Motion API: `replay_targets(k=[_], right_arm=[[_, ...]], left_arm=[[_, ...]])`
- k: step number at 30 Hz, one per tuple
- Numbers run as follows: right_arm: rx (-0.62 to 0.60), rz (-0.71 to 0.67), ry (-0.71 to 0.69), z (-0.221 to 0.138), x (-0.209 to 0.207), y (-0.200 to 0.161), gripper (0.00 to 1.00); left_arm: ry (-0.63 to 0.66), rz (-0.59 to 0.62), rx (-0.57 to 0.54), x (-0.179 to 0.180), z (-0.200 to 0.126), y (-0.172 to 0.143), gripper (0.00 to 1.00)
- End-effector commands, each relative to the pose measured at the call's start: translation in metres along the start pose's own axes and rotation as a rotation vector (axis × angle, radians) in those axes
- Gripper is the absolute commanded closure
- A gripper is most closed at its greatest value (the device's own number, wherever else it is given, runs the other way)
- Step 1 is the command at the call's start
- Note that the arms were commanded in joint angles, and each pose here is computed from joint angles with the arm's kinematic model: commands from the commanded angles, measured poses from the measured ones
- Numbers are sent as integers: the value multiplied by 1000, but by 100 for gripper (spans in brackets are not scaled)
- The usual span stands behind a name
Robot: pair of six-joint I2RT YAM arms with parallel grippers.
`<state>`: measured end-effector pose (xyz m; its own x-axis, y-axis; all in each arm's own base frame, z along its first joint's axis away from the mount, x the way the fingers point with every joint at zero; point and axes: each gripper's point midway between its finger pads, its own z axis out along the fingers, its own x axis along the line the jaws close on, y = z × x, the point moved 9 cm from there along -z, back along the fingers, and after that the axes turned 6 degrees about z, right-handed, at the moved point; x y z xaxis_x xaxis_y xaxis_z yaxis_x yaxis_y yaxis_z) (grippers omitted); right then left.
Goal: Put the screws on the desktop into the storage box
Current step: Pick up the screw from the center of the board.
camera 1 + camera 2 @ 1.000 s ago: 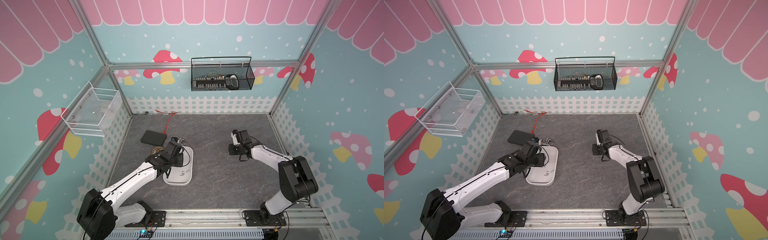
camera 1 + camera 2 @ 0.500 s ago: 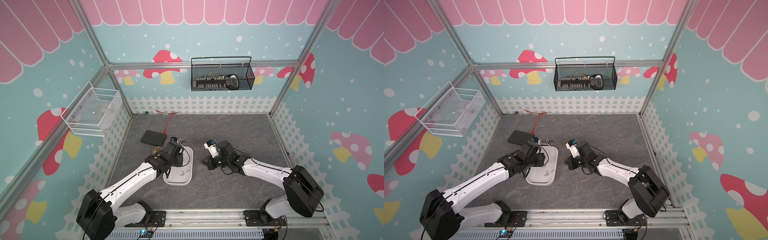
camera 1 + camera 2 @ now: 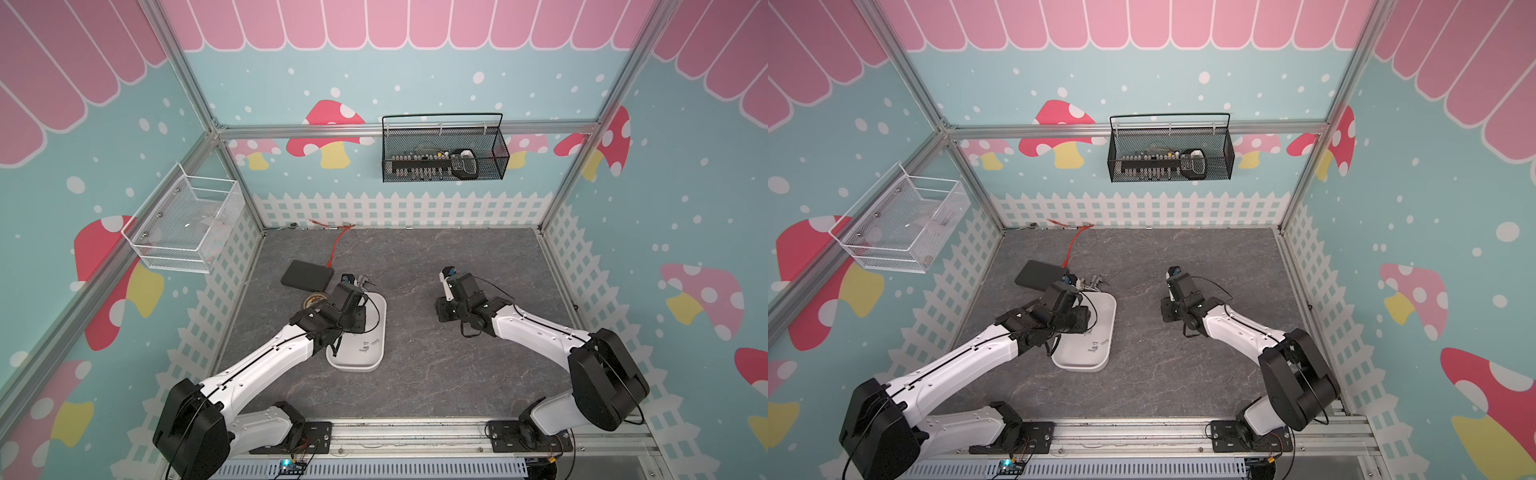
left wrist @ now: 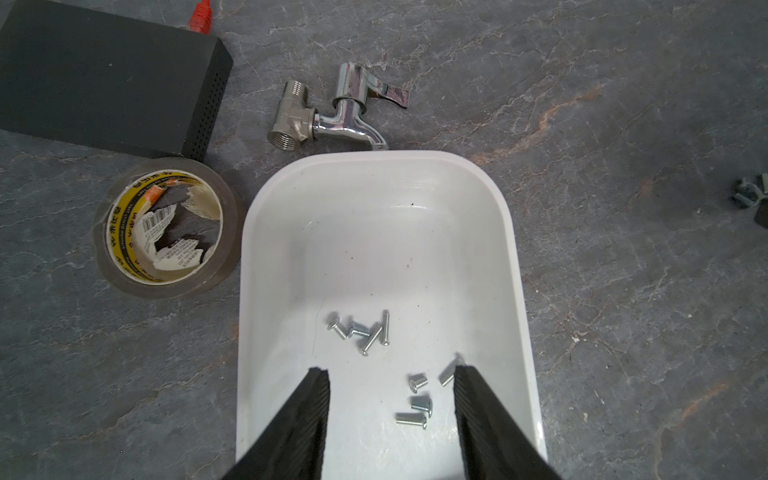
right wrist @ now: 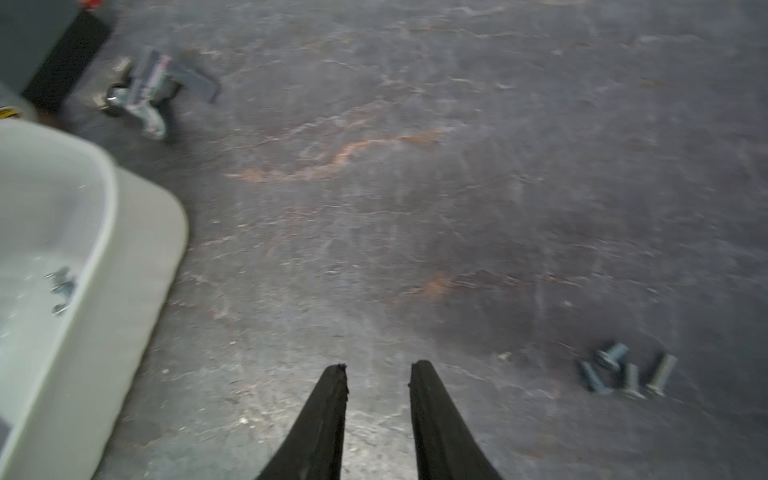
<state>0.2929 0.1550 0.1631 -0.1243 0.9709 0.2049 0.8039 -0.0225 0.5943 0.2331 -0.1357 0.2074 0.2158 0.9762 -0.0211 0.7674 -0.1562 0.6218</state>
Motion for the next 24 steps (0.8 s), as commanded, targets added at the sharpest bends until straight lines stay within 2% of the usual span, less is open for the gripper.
replay_targets(k=[1, 4, 8, 11, 24], right_arm=[[65, 25, -155, 7, -36, -9, 65], [109, 37, -246, 14, -53, -6, 65], [146, 40, -298, 23, -63, -6, 65], [167, 52, -312, 29, -72, -5, 65], [204, 72, -295, 43, -85, 3, 77]], left_arm=[[3, 14, 22, 0, 3, -5, 48], [0, 14, 22, 0, 2, -5, 48], [-2, 15, 21, -1, 2, -4, 48], [-4, 14, 18, -1, 1, -4, 48], [-4, 18, 27, -1, 3, -6, 48]])
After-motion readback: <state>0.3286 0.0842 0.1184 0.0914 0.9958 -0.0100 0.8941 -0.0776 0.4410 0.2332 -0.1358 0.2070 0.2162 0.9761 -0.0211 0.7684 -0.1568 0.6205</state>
